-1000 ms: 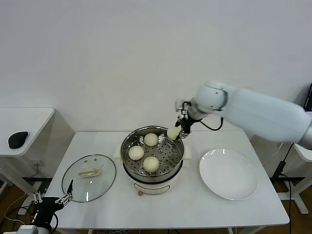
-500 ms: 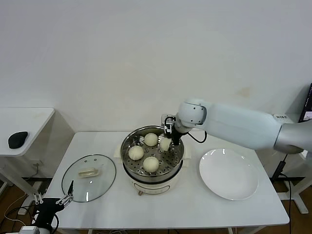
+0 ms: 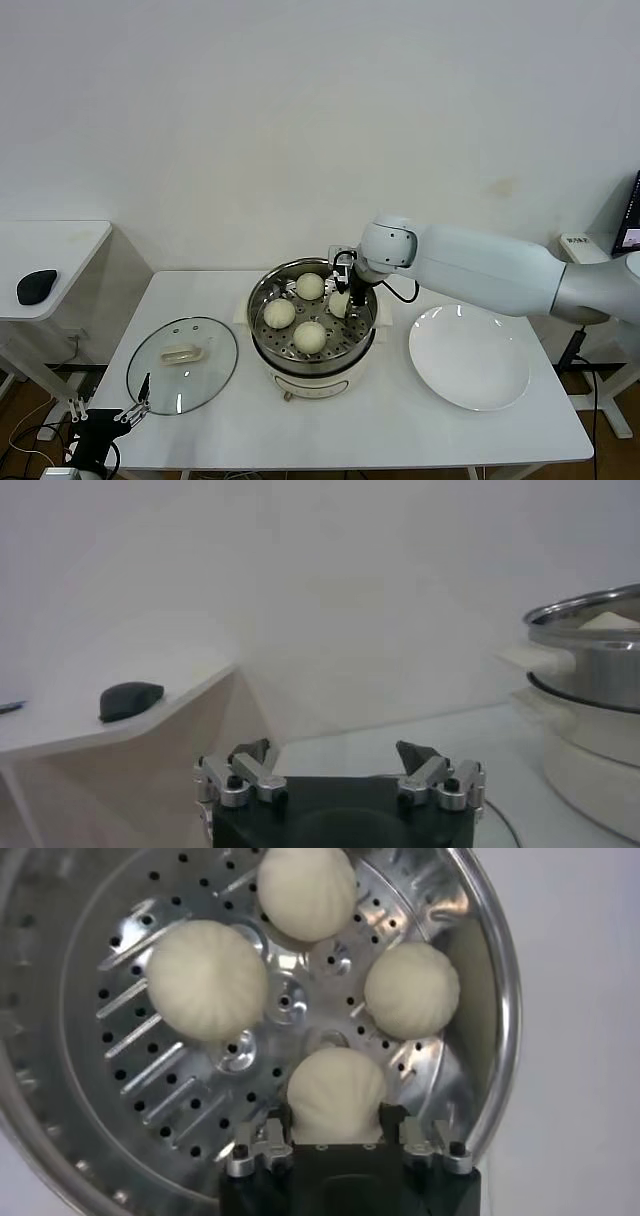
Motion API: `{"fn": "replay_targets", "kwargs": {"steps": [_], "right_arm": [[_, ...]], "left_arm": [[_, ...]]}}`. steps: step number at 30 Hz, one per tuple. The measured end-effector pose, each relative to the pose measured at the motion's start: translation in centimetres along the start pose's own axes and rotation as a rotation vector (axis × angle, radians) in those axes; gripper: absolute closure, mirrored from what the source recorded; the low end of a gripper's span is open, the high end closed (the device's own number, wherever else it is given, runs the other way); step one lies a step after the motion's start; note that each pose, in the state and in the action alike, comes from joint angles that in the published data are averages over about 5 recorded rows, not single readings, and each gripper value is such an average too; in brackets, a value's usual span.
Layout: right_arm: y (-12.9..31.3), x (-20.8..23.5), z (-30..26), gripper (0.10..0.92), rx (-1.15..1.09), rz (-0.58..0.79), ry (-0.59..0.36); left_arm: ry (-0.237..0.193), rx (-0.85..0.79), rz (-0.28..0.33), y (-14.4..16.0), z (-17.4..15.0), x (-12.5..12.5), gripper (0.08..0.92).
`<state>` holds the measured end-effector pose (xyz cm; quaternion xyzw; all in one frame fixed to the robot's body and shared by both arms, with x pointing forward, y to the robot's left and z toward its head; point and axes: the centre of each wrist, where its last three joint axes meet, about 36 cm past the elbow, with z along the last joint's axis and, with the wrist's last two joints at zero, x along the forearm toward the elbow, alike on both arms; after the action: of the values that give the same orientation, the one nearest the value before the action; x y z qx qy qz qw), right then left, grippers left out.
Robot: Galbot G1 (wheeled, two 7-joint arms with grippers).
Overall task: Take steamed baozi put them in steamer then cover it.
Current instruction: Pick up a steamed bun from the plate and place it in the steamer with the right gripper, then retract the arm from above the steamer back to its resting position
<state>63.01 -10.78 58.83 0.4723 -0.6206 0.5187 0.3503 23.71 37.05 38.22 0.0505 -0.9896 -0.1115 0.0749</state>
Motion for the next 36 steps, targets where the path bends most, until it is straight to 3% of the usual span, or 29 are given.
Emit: {"fn": "replay_targets", "kwargs": {"steps": [4,9,18,36], "right_arm": [[-0.2,1.4,0.1,0.209,-0.011,0.022,-0.028],[0.2,3.6,0.6,0.2,-0.033,0.054,-0.092],[3.5,5.5,4.0,0.2,-0.142,0.217,-0.309],[16.6,-1.3,15.9,0.2,-0.535,0.668,-0.801]], "left_arm": [[0.002,0.003,-0.001,-0.1,0.1,0.0,0.177],[0.002,0.008,0.004,-0.3,0.1,0.1,0.177],[-0.001,0.004,0.021,-0.5,-0.5,0.2,0.177],[-0.006,0.028,0.015,-1.9,-0.2,-0.1,0.177]]}}
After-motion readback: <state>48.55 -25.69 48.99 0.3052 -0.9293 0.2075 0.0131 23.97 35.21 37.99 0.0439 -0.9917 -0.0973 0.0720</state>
